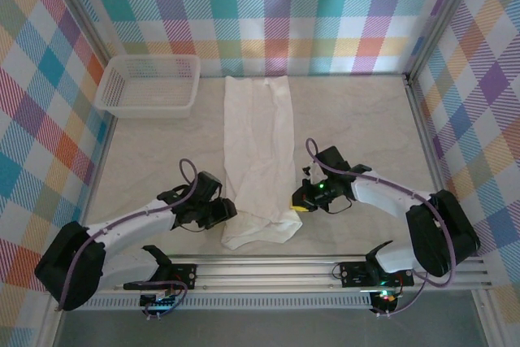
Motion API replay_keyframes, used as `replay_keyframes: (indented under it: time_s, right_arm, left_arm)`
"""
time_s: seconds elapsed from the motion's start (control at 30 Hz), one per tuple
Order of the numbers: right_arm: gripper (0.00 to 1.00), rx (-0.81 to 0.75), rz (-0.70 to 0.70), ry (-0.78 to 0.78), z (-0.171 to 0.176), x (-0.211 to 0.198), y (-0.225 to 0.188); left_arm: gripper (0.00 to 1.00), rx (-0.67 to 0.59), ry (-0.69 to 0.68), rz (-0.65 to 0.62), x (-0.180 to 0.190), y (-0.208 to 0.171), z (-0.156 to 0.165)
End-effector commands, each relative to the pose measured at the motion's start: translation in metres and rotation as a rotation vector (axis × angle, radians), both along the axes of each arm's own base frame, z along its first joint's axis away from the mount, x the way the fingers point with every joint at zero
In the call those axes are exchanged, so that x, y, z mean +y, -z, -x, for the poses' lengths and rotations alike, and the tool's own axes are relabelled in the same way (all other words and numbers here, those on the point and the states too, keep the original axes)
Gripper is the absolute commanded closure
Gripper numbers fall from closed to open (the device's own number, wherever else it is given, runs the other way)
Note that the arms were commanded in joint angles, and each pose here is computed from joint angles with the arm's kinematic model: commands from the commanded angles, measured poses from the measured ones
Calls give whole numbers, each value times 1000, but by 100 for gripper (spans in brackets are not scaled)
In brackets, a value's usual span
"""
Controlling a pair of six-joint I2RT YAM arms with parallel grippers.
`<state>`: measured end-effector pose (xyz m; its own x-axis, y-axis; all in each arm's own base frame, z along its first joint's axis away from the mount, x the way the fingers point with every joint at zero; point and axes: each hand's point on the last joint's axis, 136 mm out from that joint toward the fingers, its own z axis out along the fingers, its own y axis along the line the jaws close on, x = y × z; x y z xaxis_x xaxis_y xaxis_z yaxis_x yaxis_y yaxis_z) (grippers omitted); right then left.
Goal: Fold the inside-out t-shirt
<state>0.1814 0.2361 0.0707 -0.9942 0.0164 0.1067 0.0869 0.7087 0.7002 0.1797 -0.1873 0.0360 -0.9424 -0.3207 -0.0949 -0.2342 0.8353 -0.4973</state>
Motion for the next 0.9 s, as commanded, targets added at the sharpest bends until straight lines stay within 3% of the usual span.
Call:
replay_keyframes:
  time_s: [0.0,0.3,0.37,0.43,0.53,0.67,0.77,0.87]
  right_arm:
    - [100,16,-19,-19,5,3,1]
    - [100,19,-18,0,4,3,3]
    - [100,14,-12,4,3,2,3]
    - [100,9,0,9,3,0,4]
    - [100,10,20,19,6,-5,8]
    - [100,22,28,18,25,-17,17]
    - [100,54,20,8,50,-26,19]
    - [100,45,-16,19,60,-29,1]
  left_arm:
    - [58,-30,11,85,-19,-7,-8]
    - [63,-7,5,84,-23,3,-9]
    - [78,-9,5,82,-23,2,-10]
    - [100,0,8,79,-23,3,-8]
    - [100,23,39,60,-20,4,1]
    - [100,69,159,-87,-3,12,33]
    - [100,70,183,-57,-10,6,51]
    - [100,-9,155,-26,-11,-23,43]
